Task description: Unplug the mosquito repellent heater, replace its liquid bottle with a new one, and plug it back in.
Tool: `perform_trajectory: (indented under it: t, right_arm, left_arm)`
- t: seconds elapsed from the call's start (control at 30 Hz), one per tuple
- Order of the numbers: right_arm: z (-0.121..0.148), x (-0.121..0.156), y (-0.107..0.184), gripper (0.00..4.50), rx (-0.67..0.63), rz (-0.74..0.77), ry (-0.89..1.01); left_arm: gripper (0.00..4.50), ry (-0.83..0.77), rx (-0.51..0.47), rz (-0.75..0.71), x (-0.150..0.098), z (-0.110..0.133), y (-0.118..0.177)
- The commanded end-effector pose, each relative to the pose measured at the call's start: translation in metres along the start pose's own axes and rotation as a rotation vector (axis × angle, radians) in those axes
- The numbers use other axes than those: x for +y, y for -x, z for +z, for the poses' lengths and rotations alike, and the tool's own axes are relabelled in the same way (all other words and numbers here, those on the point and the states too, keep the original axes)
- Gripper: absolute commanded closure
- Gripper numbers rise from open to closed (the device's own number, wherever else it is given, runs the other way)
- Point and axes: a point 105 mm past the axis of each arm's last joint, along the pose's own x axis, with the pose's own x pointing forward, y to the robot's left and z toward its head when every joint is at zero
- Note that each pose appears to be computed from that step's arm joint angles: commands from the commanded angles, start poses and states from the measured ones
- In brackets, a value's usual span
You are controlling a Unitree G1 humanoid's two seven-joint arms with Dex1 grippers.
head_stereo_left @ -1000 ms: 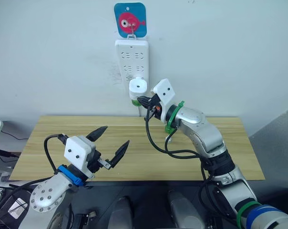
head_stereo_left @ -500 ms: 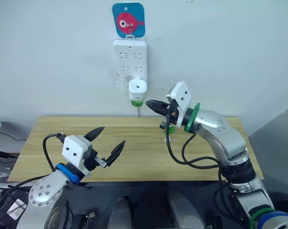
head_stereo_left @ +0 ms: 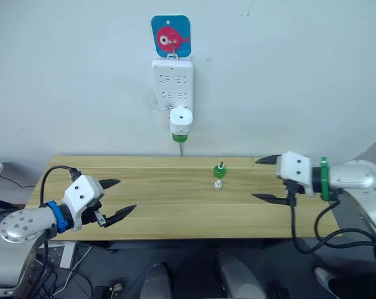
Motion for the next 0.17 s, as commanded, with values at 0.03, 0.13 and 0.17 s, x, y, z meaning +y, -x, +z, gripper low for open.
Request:
perform_trajectory:
  t: [0.03,0.13,0.17]
  right_arm:
    - [-0.002,-0.005,0.016,0.06,0.005,-0.013,0.045]
    - [-0.013,-0.009,0.021,0.06,0.025,-0.038,0.05]
    - [-0.016,-0.01,0.022,0.06,0.028,-0.043,0.051]
  left_arm:
    - [0.0,-0.048,0.007,0.013,0.006,0.002,0.007]
    - [0.0,0.046,0.013,0.034,0.011,-0.003,0.008]
    - [0.0,0.059,0.027,0.037,0.012,-0.006,0.008]
